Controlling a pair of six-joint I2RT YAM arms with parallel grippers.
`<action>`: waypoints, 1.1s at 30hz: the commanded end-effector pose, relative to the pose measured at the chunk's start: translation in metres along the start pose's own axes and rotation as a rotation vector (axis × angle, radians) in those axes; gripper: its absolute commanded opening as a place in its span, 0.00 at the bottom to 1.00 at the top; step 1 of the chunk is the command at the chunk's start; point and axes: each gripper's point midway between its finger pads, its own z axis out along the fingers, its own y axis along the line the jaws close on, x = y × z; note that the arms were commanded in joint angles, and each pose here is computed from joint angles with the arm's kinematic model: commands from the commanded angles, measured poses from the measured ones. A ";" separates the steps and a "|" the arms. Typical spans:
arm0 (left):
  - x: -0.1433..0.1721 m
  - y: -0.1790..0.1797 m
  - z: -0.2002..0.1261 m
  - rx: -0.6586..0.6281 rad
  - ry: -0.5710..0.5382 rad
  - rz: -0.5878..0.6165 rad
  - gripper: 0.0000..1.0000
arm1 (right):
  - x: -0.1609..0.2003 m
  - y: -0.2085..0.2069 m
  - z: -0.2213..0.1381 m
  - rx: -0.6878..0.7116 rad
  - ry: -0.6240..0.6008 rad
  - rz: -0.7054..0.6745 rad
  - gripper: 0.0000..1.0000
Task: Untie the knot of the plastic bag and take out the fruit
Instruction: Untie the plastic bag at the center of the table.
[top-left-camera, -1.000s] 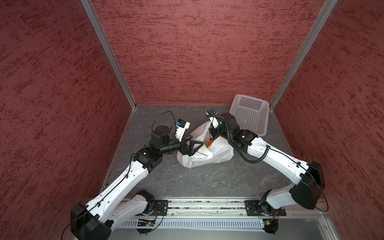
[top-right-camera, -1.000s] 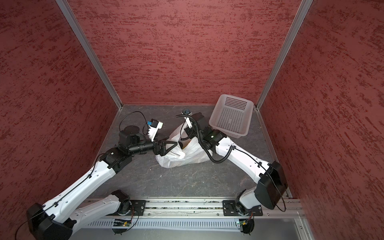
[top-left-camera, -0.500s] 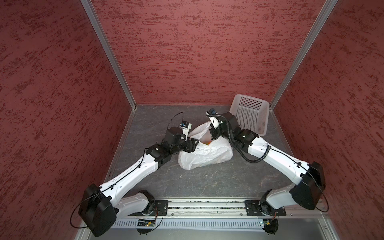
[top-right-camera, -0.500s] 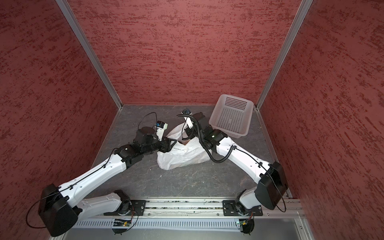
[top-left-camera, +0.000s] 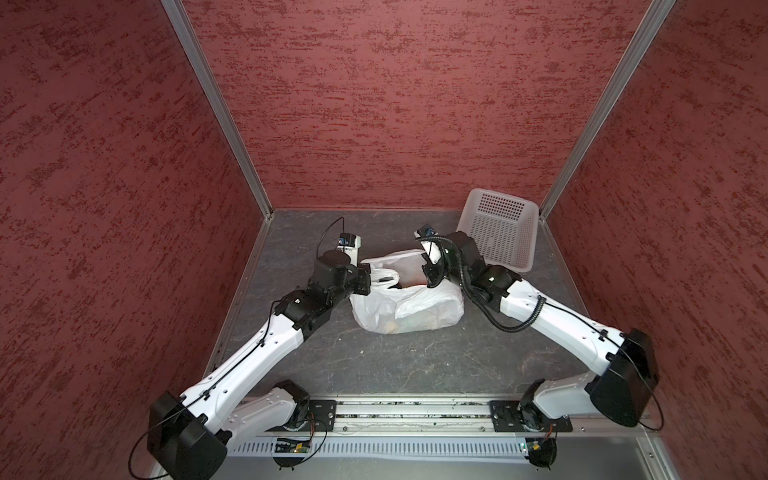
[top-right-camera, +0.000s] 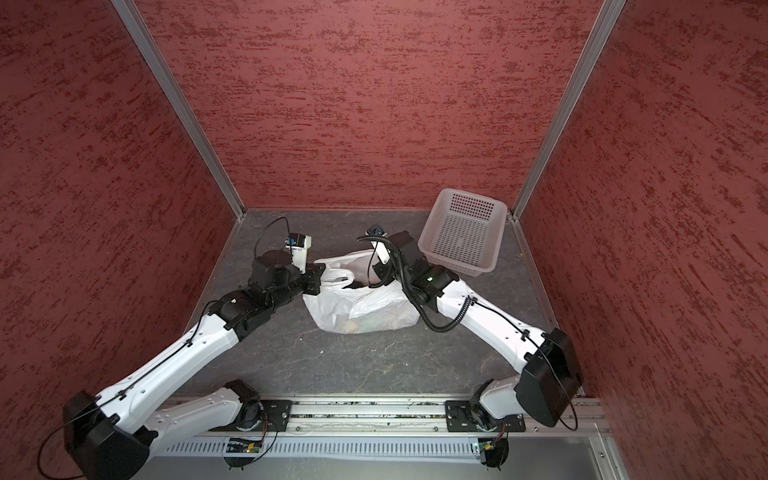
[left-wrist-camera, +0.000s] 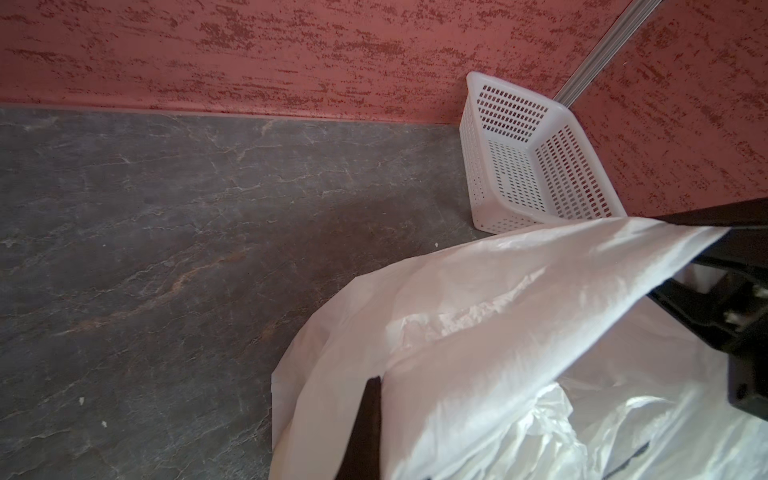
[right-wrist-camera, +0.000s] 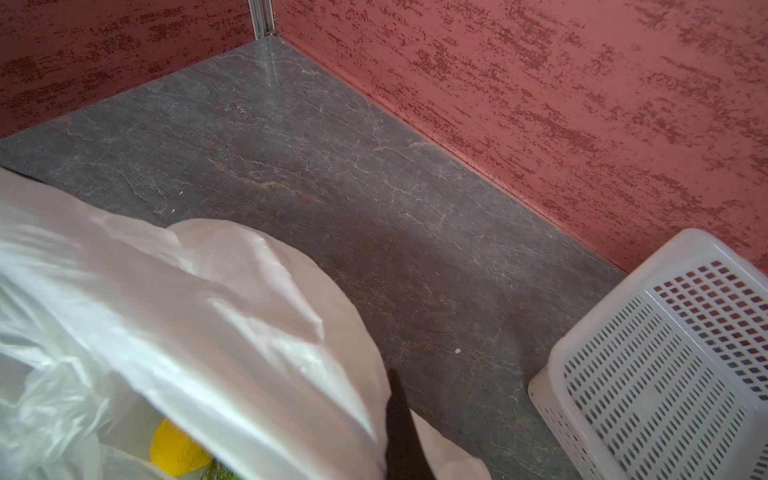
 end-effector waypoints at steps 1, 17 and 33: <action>0.007 0.016 -0.006 -0.096 0.022 0.010 0.00 | -0.009 -0.019 -0.003 0.039 0.024 0.016 0.41; -0.001 -0.026 -0.025 0.009 -0.013 -0.025 0.00 | -0.036 0.098 -0.093 -0.460 0.081 0.298 0.93; 0.015 -0.023 -0.022 -0.002 -0.010 0.015 0.00 | 0.020 0.040 0.041 -0.042 0.110 0.510 0.68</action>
